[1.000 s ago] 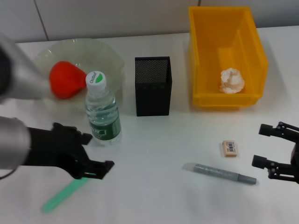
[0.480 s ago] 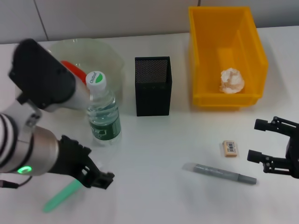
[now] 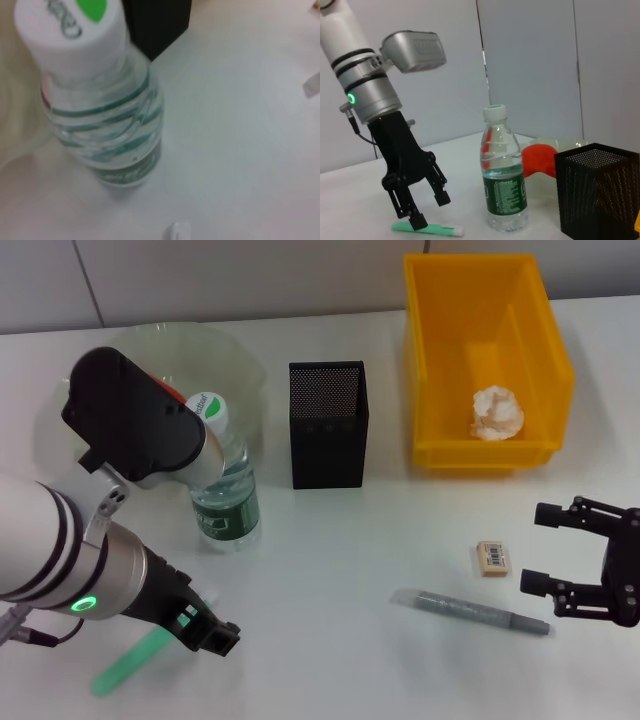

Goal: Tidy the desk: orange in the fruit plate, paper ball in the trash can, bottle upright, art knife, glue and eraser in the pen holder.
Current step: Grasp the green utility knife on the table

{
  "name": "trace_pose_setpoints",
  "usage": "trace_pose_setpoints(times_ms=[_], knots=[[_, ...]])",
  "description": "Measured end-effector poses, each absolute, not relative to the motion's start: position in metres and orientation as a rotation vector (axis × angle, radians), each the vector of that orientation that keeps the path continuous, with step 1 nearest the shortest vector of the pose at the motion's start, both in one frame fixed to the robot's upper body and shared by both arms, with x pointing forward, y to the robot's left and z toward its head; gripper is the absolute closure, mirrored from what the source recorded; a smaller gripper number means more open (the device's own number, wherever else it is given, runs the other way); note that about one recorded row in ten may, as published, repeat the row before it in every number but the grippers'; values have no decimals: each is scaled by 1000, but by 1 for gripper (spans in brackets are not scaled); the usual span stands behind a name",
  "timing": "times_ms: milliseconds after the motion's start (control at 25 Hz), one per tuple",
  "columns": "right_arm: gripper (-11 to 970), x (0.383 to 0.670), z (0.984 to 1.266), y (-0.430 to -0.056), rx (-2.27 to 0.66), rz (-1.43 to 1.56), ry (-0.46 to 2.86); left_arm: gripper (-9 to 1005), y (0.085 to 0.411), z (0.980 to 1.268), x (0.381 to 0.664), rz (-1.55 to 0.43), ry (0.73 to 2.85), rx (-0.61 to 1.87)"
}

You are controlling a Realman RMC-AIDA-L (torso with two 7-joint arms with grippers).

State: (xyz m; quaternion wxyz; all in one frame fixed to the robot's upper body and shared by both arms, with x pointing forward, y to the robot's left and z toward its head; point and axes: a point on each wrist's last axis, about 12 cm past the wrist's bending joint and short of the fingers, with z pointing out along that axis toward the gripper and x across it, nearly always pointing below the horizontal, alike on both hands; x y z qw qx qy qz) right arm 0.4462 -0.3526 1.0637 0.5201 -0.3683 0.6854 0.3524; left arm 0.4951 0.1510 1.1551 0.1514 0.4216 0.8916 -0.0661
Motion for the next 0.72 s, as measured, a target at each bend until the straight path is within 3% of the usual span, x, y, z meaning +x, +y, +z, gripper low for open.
trace_pose_setpoints(times_ms=[720], knots=[[133,447,1059,-348,-889,860,1650,217,150,1135,515,-129,2635,1255]])
